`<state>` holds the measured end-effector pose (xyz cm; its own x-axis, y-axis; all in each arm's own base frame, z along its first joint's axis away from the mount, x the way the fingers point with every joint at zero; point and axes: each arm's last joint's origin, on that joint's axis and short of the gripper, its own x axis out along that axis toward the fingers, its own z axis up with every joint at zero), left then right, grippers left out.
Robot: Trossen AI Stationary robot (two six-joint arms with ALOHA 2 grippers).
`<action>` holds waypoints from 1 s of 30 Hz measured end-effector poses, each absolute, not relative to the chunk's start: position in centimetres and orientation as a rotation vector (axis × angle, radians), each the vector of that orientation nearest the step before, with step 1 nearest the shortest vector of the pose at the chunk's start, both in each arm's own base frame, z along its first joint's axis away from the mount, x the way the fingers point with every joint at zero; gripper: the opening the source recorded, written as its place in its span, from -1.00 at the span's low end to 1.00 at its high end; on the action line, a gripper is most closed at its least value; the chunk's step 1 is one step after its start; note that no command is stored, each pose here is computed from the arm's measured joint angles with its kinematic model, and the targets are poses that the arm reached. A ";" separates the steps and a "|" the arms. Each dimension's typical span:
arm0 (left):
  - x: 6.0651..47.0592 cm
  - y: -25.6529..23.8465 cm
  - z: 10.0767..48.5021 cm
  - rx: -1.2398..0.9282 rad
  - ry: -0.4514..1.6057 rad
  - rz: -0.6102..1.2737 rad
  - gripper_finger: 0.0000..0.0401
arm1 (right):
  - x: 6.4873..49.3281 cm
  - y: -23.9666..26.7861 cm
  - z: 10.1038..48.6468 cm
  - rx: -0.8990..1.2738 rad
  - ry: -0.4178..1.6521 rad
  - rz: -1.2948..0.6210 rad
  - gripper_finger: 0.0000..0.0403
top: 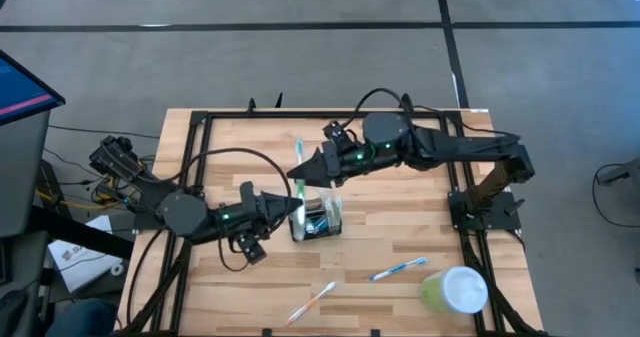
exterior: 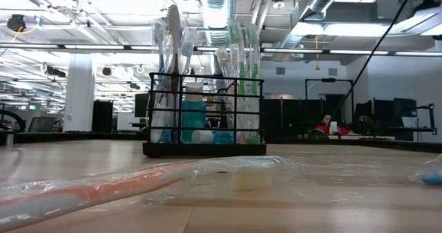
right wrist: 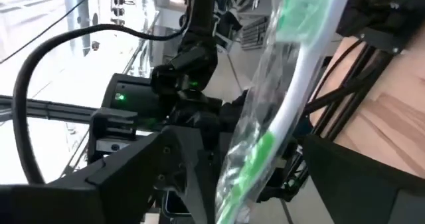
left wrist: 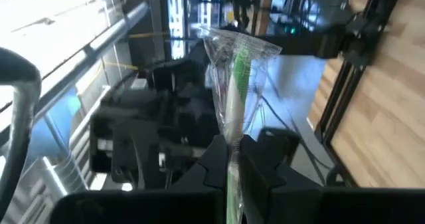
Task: Pick & Place toothbrushing station
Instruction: Put the green toothbrush into the bottom right section of the mesh organizer
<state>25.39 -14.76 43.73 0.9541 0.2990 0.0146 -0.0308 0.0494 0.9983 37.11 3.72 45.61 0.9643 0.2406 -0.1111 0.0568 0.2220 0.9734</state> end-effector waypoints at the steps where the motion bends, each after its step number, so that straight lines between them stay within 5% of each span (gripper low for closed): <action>1: 25.4 -14.8 43.7 1.504 0.221 0.255 -0.97 | 37.0 3.7 45.7 1.342 0.255 0.126 0.73; 12: 24.9 -15.4 43.7 1.504 0.191 0.224 -0.97 | 37.0 3.3 45.7 1.339 0.237 0.102 0.41; 30: 24.9 -15.4 43.7 1.487 0.186 0.222 -0.97 | 36.9 3.3 45.5 1.359 0.276 0.101 0.39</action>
<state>24.94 -15.43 43.70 0.9653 0.2606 0.0132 -0.0327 0.0703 0.9970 36.92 3.29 45.49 0.9635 0.2302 -0.1369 0.0876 0.2121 0.9733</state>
